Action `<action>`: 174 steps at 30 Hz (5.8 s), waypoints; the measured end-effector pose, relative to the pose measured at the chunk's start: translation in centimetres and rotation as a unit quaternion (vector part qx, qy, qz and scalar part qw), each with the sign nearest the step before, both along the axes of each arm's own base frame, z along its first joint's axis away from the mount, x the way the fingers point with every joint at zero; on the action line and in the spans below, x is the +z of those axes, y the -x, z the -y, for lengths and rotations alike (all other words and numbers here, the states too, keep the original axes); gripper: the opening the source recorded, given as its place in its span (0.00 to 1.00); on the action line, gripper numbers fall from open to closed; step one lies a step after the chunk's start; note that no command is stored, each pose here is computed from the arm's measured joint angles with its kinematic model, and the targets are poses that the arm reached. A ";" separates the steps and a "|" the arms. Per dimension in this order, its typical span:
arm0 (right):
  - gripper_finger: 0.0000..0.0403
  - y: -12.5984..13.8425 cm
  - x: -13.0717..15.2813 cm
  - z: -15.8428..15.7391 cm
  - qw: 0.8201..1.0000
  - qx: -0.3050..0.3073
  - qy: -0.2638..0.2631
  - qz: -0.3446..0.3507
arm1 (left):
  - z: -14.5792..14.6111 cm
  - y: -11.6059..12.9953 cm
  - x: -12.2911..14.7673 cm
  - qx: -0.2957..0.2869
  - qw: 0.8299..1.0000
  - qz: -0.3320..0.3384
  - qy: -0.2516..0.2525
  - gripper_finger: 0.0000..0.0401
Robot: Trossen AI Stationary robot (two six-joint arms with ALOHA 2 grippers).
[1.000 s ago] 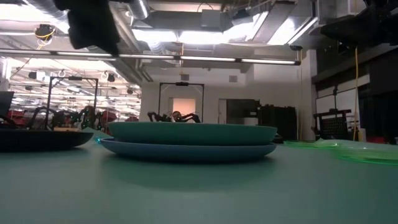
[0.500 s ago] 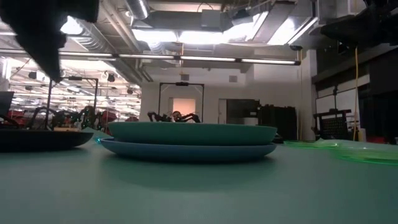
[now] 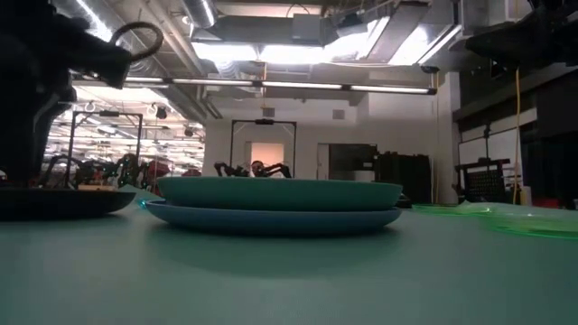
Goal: Stack plastic plates
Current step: Stack the black plate on the green plate, then stack the white plate on the black plate
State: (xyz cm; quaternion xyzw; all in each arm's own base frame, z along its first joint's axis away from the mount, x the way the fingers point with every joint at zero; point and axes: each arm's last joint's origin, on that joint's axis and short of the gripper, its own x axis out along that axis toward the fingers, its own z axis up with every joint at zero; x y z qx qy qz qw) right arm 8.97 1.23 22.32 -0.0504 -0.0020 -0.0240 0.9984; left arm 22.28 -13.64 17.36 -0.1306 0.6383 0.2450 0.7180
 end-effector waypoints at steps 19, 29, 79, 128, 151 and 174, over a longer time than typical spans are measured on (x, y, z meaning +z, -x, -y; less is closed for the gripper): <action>0.00 0.0 0.0 0.0 1.000 -0.004 0.000 0.000 | -1.0 0.8 -2.9 0.003 0.997 -0.050 -0.056 0.26; 0.00 0.0 0.0 0.0 1.000 -0.005 0.000 0.000 | -1.7 0.4 -3.1 -0.033 0.996 -0.051 -0.062 0.03; 0.00 0.0 -0.2 0.0 1.000 -0.005 -0.016 -0.008 | 0.5 -12.0 1.9 -0.283 0.935 0.190 -0.098 0.02; 0.00 -1.0 -0.8 -0.7 0.994 0.071 -0.064 -0.051 | 13.7 -13.0 7.5 -0.137 0.965 0.211 0.071 0.24; 0.00 -1.2 -0.9 -0.7 0.994 0.070 -0.062 -0.060 | 17.0 -8.0 0.2 0.252 0.956 -0.121 0.092 0.24; 0.00 -1.1 -0.9 -0.7 0.994 0.070 -0.062 -0.061 | 16.2 -7.0 -3.2 0.207 0.964 -0.152 0.076 0.08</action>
